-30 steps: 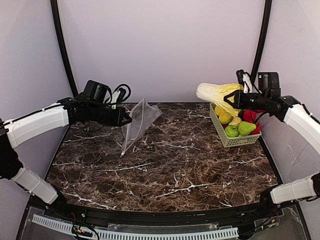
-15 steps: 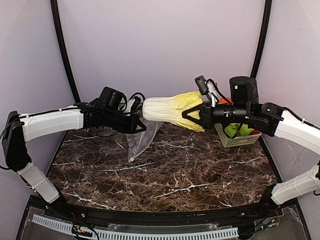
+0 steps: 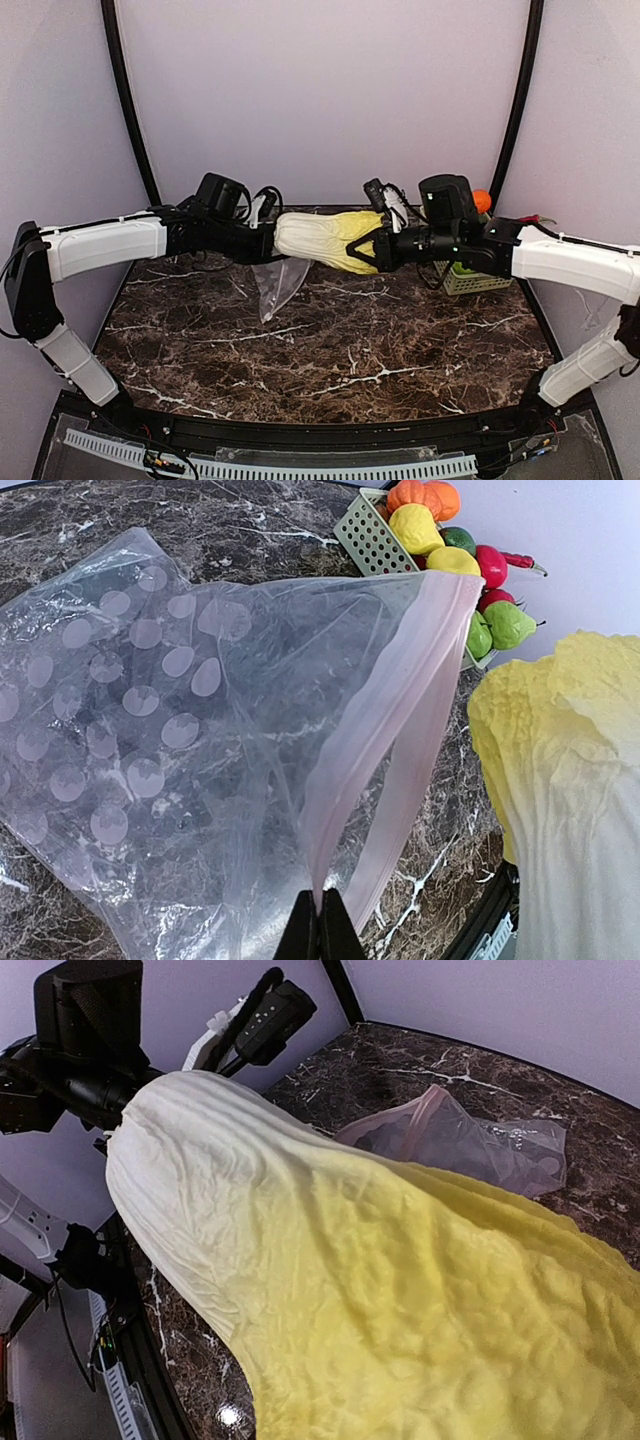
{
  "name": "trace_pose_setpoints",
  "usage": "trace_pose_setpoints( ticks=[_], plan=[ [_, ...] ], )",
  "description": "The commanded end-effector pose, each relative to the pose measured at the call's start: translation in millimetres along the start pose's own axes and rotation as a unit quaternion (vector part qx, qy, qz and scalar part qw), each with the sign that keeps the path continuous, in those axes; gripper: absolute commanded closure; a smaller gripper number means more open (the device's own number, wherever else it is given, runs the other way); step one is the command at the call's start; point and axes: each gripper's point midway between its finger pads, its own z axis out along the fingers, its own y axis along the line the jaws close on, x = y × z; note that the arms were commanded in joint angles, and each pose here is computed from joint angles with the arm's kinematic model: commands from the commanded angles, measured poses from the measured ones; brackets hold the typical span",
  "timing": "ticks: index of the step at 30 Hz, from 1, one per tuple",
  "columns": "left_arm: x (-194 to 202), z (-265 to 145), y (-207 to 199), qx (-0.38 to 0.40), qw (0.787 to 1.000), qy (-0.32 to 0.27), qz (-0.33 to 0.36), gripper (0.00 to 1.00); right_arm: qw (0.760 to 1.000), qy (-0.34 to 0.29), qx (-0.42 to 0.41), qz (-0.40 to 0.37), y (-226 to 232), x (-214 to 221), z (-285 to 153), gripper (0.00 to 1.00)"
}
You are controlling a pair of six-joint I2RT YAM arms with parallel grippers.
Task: Place the food in the zip-top bag and seal the zipper
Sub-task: Place the fake vegetable in the zipper food storage bag.
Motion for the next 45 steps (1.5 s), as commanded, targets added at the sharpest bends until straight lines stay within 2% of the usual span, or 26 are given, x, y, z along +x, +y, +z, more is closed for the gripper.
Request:
trace_pose_setpoints(
  ticks=[1,12,20,29,32,37,42,45],
  plan=[
    [-8,-15,-33,0.053,0.998,-0.025,0.019,0.99,0.999,-0.007,0.036,0.014,-17,5,14,1.0],
    [-14,-27,-37,0.055,0.997,-0.046,0.021,0.99,0.99,0.021,0.131,0.052,-57,30,20,1.0],
    [-13,-30,-39,0.06,0.997,-0.048,0.021,0.99,0.975,0.022,0.21,0.07,-83,31,13,1.0],
    [-12,-33,-43,0.071,0.996,-0.05,0.02,0.99,0.966,0.026,0.244,0.081,-94,31,12,1.0],
    [-11,-28,-46,0.086,0.995,-0.045,0.018,0.99,0.971,0.02,0.224,0.078,-86,23,15,1.0],
    [-11,-19,-50,0.106,0.994,-0.039,0.006,0.99,0.99,-0.003,0.127,0.057,-46,5,23,1.0],
    [-13,-12,-56,0.113,0.993,-0.037,0.01,0.99,1.0,-0.02,0.022,-0.006,12,-10,22,1.0],
    [-12,-6,-63,0.118,0.993,-0.03,0.014,0.99,0.999,-0.021,0.002,-0.039,33,-11,25,1.0]
  ],
)
